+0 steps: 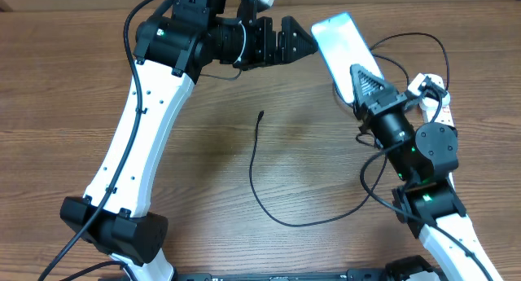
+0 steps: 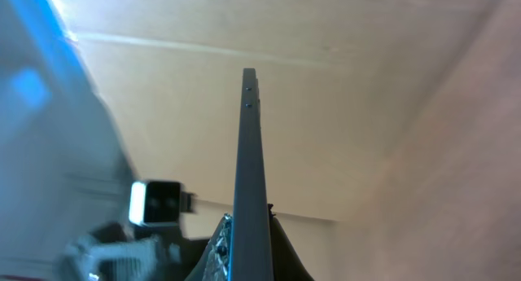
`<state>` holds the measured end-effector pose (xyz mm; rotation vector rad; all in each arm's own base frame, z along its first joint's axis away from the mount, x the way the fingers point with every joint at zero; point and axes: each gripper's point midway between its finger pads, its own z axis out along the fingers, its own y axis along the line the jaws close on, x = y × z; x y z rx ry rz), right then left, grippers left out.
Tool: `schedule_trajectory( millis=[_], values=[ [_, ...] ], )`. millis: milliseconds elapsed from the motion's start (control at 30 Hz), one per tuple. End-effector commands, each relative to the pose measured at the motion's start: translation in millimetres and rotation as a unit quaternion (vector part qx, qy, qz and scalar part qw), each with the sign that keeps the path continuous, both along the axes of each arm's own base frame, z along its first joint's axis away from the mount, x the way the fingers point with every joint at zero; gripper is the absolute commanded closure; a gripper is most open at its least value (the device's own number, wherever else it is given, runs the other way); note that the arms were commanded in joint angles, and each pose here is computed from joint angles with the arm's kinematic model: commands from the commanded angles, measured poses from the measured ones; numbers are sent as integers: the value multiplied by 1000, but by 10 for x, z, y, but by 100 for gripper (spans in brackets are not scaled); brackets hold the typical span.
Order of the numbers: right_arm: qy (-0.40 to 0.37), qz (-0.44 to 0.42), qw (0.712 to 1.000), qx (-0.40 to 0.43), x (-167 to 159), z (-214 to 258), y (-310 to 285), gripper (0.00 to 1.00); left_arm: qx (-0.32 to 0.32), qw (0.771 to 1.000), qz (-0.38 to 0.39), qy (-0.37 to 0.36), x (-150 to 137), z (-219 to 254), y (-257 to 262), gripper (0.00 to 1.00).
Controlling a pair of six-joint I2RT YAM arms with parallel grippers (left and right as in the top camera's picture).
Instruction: Plug charger to phone and switch on socket
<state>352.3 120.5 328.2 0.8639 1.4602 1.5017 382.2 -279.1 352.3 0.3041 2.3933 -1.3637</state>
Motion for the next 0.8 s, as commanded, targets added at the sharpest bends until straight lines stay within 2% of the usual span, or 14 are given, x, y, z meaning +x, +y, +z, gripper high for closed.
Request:
schedule_trajectory(
  millis=[0, 300, 567, 767],
  values=[
    [2, 12, 997, 71, 86, 126, 97, 96, -17, 999, 9, 26, 66, -15, -42, 0],
    [18, 43, 993, 110, 336, 125, 397, 96, -66, 996, 9, 54, 280, -67, -209, 2],
    [19, 25, 993, 112, 452, 166, 374, 96, -82, 992, 33, 94, 468, -420, -288, 4],
    [88, 16, 992, 87, 476, -196, 380, 96, -117, 985, 43, 120, 550, -552, -348, 5]
  ],
)
